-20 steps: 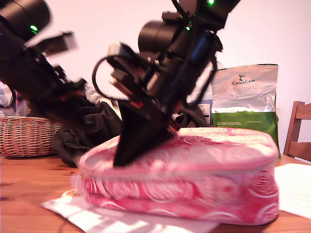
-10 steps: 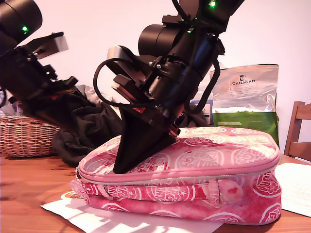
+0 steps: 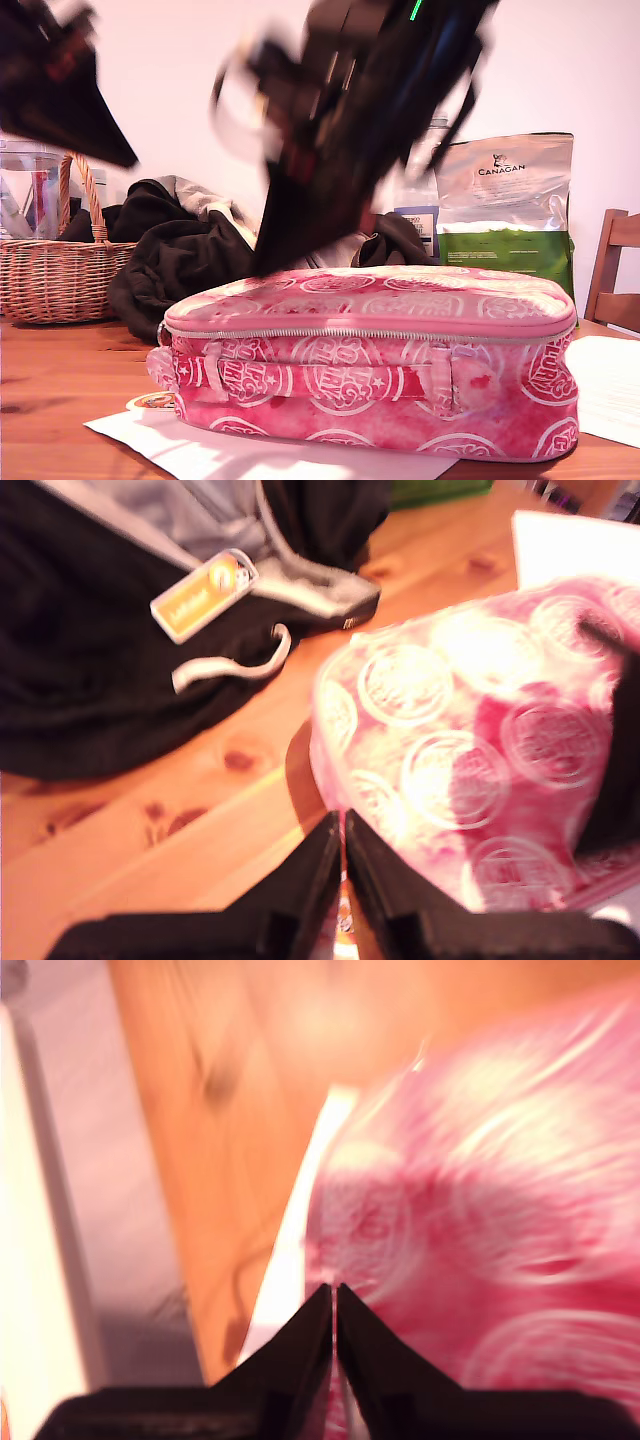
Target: Open the zipper in the zip bag in front of you
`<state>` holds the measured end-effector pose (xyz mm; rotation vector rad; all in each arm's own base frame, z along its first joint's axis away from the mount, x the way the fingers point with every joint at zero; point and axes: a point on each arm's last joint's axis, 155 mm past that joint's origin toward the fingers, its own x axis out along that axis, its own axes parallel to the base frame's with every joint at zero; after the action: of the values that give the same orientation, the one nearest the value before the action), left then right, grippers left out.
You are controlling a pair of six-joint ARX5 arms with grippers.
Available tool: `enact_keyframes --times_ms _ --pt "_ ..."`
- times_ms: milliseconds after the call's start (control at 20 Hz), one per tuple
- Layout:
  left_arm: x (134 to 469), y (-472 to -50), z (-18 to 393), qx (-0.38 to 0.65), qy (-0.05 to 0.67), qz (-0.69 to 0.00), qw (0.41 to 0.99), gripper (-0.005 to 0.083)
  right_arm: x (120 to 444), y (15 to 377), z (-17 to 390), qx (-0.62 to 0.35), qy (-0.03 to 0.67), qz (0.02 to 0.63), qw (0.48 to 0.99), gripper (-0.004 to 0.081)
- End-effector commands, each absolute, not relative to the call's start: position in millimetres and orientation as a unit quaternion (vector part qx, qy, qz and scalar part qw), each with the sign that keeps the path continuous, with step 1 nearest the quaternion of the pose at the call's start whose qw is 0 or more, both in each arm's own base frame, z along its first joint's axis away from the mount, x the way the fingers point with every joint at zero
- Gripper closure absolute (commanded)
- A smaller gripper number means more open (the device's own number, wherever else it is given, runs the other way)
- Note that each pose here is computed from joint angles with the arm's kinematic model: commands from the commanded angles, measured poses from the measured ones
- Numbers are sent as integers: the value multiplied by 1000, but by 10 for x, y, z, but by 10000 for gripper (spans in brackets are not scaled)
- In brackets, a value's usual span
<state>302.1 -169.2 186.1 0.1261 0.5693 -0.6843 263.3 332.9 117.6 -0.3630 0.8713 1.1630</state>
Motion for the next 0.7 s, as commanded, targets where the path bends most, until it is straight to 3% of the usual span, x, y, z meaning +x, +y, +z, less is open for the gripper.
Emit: enact_keyframes --times_ms 0,300,650 --pt "2935 -1678 1915 59 260 -334 904 794 2754 3280 1380 -152 371 504 765 783" --pt "2766 -1667 2150 46 178 -346 920 795 3202 2984 2104 -104 258 380 882 783" --pt "2554 -1634 2248 29 118 -355 927 795 2880 2294 2325 -52 151 324 932 783"
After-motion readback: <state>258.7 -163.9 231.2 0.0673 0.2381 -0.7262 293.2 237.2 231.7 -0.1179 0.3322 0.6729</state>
